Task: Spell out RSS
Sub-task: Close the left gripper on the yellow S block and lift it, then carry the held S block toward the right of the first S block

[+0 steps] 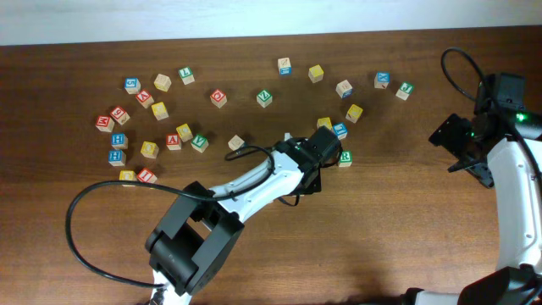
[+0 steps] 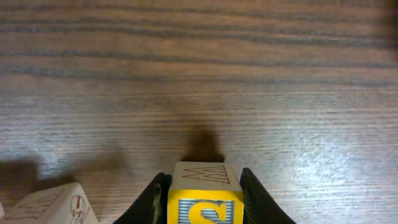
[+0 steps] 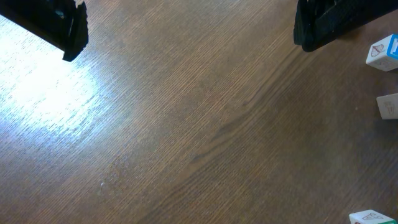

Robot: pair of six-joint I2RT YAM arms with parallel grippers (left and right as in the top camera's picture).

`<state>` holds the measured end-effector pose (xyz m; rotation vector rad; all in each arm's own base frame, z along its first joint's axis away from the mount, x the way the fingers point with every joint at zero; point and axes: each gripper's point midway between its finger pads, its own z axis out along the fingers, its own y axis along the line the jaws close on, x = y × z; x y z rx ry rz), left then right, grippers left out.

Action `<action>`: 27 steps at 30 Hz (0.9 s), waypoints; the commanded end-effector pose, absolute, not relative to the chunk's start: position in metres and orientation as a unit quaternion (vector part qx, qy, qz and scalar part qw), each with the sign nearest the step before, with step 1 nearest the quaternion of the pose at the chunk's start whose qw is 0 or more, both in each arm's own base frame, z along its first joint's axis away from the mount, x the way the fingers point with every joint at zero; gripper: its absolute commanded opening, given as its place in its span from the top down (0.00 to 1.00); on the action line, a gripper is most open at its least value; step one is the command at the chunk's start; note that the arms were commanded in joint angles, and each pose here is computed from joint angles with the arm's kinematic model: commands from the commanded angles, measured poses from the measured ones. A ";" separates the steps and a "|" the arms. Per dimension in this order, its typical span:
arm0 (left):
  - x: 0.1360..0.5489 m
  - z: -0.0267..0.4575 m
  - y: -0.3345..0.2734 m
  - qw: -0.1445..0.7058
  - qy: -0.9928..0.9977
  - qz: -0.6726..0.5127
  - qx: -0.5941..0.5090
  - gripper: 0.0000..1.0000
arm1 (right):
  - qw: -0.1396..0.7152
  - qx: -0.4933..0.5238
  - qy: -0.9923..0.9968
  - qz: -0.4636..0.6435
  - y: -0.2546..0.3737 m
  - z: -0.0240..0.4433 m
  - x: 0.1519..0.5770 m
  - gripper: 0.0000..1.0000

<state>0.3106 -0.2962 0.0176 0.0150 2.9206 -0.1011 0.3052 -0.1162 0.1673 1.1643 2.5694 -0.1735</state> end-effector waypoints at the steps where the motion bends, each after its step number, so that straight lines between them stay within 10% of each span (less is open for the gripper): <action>1: 0.314 0.021 -0.295 0.125 0.992 -0.030 -0.001 0.74 | 0.167 0.410 0.894 -0.066 -0.120 0.173 0.306 0.02; 27: 0.305 0.020 -0.297 0.127 0.992 -0.017 0.012 0.71 | 0.167 0.410 0.894 -0.065 -0.120 0.173 0.306 0.02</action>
